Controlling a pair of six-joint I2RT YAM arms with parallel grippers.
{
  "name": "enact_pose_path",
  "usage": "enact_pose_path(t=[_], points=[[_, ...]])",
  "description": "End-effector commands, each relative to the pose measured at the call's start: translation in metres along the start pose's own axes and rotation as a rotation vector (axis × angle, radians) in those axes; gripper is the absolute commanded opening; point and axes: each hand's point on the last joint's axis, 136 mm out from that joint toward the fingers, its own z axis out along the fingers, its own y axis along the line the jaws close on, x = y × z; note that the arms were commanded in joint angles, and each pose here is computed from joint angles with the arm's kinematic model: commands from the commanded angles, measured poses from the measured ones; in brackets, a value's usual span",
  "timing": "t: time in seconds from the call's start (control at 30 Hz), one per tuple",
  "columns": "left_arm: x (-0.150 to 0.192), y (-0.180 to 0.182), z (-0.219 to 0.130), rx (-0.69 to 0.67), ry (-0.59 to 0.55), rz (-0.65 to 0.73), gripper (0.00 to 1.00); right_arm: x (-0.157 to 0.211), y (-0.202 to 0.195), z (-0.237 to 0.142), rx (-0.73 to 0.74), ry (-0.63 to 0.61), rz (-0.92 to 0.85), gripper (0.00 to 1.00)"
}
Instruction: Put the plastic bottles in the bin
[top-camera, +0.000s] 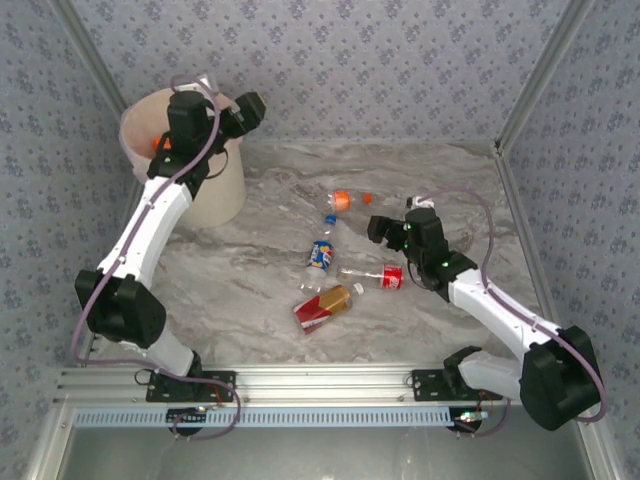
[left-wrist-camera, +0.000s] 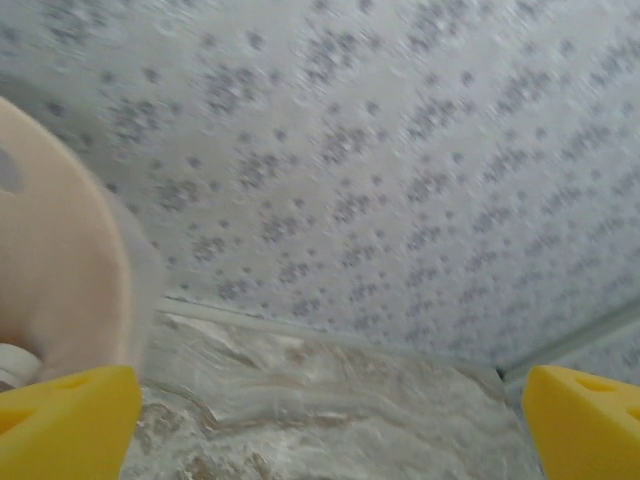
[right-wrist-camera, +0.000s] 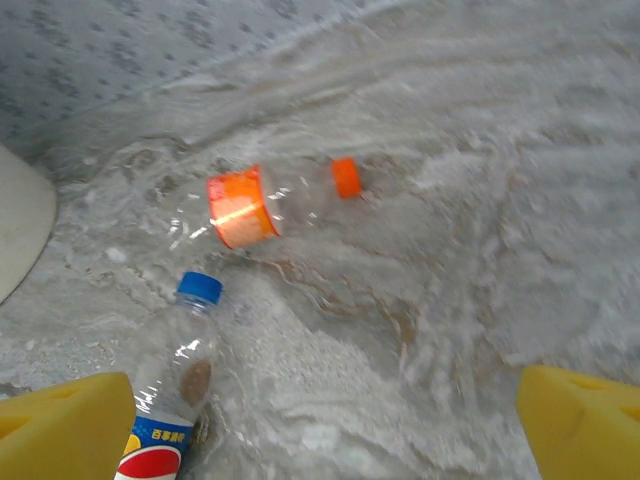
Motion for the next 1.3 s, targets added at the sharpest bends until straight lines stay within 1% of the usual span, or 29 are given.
enact_pose_path(t=[0.0,0.13,0.37,0.53,0.7,1.0,1.13,1.27], points=[[0.006,-0.034,-0.014,0.143,0.003,0.076,0.98,0.011,-0.023,-0.017,0.139,0.073,0.178,1.0],[0.034,-0.046,-0.015,0.212,0.086,0.096,0.98,0.033,-0.031,-0.029,0.171,0.124,0.383,1.0],[0.062,-0.037,-0.017,0.219,0.147,0.132,0.98,0.061,-0.045,-0.042,0.215,0.132,0.684,1.0],[0.075,-0.031,-0.019,0.212,0.183,0.158,0.98,0.067,-0.041,-0.036,0.237,0.14,0.796,1.0],[0.082,-0.026,-0.021,0.197,0.21,0.189,0.98,0.088,-0.037,-0.018,0.227,0.18,0.96,1.0],[0.09,-0.019,-0.019,0.177,0.229,0.187,0.98,0.11,-0.047,-0.005,0.315,0.222,1.025,0.99],[0.092,-0.018,-0.017,0.178,0.238,0.185,0.98,0.11,-0.049,0.007,0.306,0.232,1.038,0.98],[0.095,-0.016,-0.015,0.173,0.247,0.182,0.98,0.108,-0.047,0.021,0.29,0.296,0.982,0.98]])
